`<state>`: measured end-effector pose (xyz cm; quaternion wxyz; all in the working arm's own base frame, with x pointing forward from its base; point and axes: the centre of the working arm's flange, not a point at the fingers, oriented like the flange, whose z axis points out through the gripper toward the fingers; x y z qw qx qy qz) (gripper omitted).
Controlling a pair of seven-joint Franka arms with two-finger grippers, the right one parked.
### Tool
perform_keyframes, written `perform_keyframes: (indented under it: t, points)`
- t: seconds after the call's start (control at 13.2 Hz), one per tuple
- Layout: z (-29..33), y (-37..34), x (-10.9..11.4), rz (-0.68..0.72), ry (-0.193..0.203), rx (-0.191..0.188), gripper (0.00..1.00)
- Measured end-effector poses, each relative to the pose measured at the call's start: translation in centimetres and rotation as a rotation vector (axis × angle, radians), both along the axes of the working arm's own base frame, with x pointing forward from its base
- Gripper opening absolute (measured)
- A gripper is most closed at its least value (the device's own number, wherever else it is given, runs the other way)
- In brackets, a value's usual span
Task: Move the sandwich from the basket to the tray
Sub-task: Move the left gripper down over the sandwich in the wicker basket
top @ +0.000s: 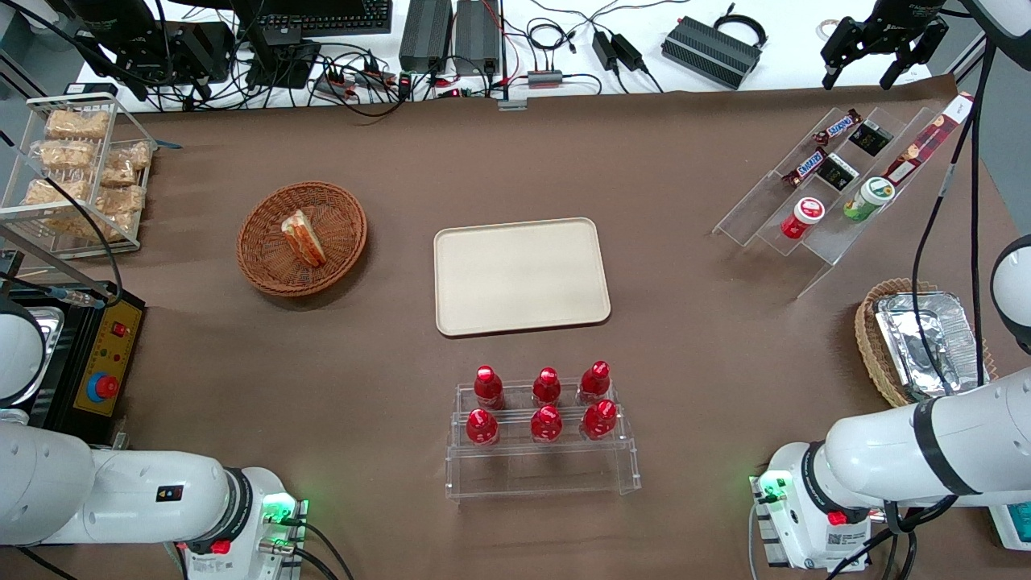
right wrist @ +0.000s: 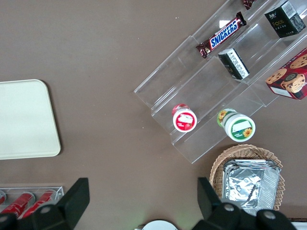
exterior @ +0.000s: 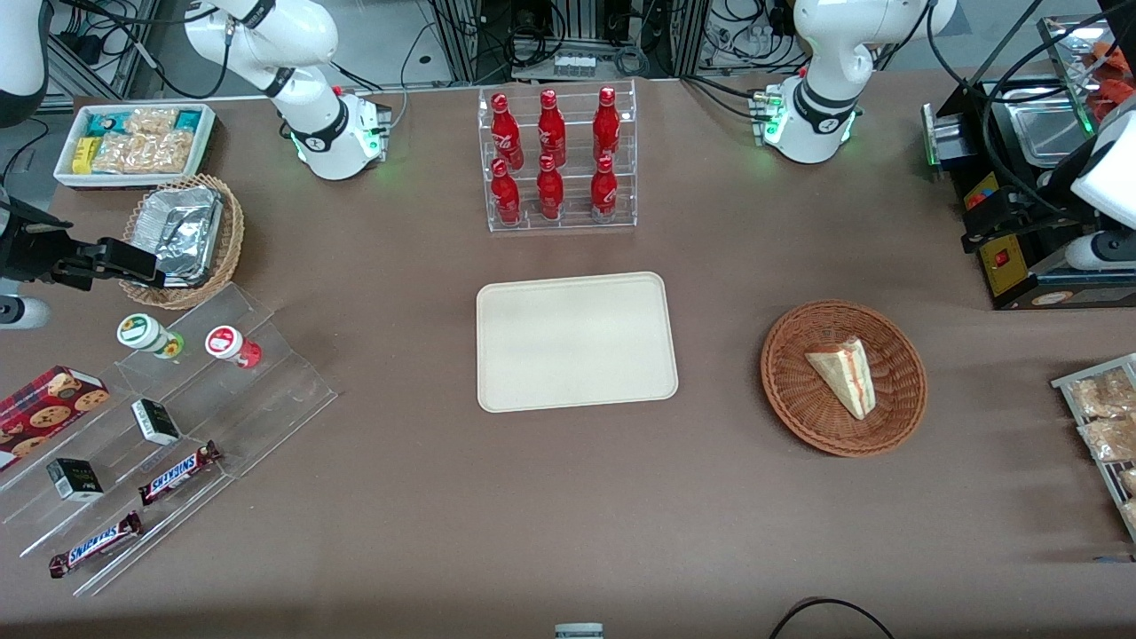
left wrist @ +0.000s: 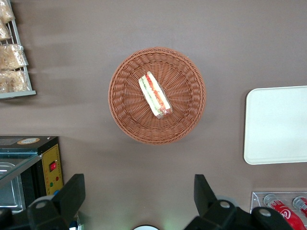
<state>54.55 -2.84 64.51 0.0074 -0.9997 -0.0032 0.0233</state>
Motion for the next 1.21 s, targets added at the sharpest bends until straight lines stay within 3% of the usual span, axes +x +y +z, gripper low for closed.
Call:
perform_keyframes:
  t: [0.38, 0.68, 0.91, 1.21]
  points:
    - [-1.3, -0.1, 0.5, -0.001, 0.023, 0.001, 1.0]
    - [-6.8, -0.4, 2.6, 0.0, 0.043, 0.018, 1.0]
    - [-14.2, -1.0, 3.3, 0.057, 0.033, 0.022, 1.0]
    - [-23.3, -1.2, 2.5, 0.183, -0.041, 0.015, 1.0]
